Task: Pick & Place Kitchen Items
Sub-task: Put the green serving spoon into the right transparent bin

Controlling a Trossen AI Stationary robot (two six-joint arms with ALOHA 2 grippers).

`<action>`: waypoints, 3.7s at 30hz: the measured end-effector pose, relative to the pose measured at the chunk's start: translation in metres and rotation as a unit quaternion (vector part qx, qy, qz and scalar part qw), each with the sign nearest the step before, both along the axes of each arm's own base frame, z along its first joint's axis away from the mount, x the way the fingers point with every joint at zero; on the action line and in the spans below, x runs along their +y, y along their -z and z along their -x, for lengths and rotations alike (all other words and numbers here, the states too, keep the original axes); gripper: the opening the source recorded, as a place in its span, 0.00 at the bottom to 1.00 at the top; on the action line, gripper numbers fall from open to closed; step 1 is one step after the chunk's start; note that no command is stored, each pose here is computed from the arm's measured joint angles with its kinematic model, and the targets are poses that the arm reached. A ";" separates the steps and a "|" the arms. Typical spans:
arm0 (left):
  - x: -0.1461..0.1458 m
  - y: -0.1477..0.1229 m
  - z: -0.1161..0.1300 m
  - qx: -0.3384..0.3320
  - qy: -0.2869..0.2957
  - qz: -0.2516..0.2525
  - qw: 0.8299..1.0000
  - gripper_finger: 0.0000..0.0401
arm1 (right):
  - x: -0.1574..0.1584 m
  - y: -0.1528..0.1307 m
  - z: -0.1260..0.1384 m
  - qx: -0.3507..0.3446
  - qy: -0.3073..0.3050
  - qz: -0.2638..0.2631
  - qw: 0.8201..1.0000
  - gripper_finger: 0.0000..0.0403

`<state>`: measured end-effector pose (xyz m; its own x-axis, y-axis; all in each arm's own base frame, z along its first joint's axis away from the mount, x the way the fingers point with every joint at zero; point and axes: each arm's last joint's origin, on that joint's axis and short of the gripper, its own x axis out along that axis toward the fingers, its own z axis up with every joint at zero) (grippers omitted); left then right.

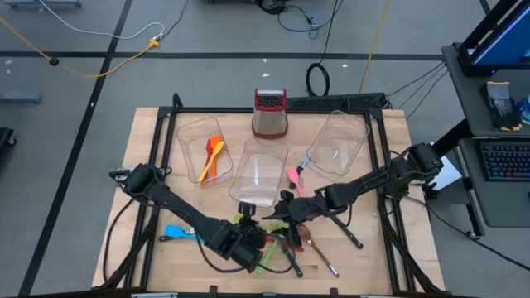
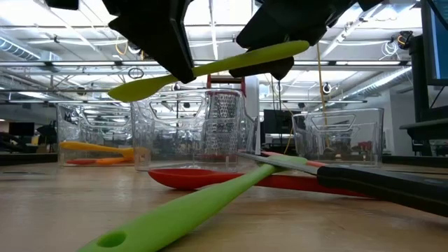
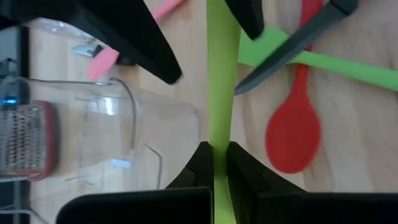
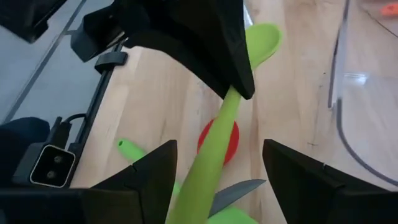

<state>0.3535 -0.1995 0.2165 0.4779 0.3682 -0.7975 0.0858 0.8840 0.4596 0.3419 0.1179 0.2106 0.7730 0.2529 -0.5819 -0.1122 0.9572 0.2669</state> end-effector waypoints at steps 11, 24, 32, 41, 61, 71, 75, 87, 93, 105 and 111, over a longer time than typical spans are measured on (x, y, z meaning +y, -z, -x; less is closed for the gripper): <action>-0.001 -0.001 -0.001 -0.016 0.009 -0.024 1.000 0.02 | 0.001 -0.001 0.000 0.011 -0.025 -0.039 0.999 0.57; -0.008 -0.005 -0.006 -0.046 0.038 -0.029 0.998 0.02 | 0.001 -0.002 -0.001 0.014 -0.045 -0.076 0.996 0.45; -0.011 -0.006 -0.005 -0.052 0.038 -0.029 0.998 0.02 | -0.001 0.000 -0.001 0.022 -0.037 -0.072 0.996 0.14; -0.015 -0.007 -0.003 -0.056 0.039 -0.027 0.997 0.02 | -0.001 0.000 0.000 0.024 -0.045 -0.069 0.996 0.09; -0.011 -0.020 0.001 -0.073 0.030 -0.016 0.997 0.43 | 0.001 0.000 0.001 0.025 -0.057 -0.060 0.996 0.08; -0.002 -0.056 0.013 -0.119 0.020 0.001 0.993 0.55 | 0.009 0.002 0.005 0.037 -0.074 -0.061 0.995 0.07; -0.002 -0.056 0.013 -0.116 0.023 -0.001 0.993 0.54 | 0.010 0.002 0.005 0.035 -0.068 -0.056 0.996 0.07; 0.019 -0.082 0.043 -0.105 -0.040 -0.029 0.993 0.51 | 0.021 -0.003 0.019 0.057 -0.042 -0.035 0.997 0.07; 0.032 -0.102 0.063 -0.131 -0.103 -0.007 0.986 0.45 | 0.021 -0.021 0.044 0.067 0.058 0.013 0.996 0.07; 0.027 -0.083 0.080 -0.145 -0.132 -0.043 0.980 0.35 | -0.025 -0.091 0.114 -0.026 0.325 0.102 0.940 0.07; 0.027 -0.059 0.089 -0.136 -0.146 -0.055 0.978 0.32 | -0.061 -0.115 0.146 -0.084 0.460 0.109 0.877 0.07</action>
<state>0.2645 -0.1727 0.2760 0.5283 0.5966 -0.6041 -0.3008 0.7969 0.5239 0.1958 0.0566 0.3257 0.6707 -0.6261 -0.3976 0.7145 0.6892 0.1200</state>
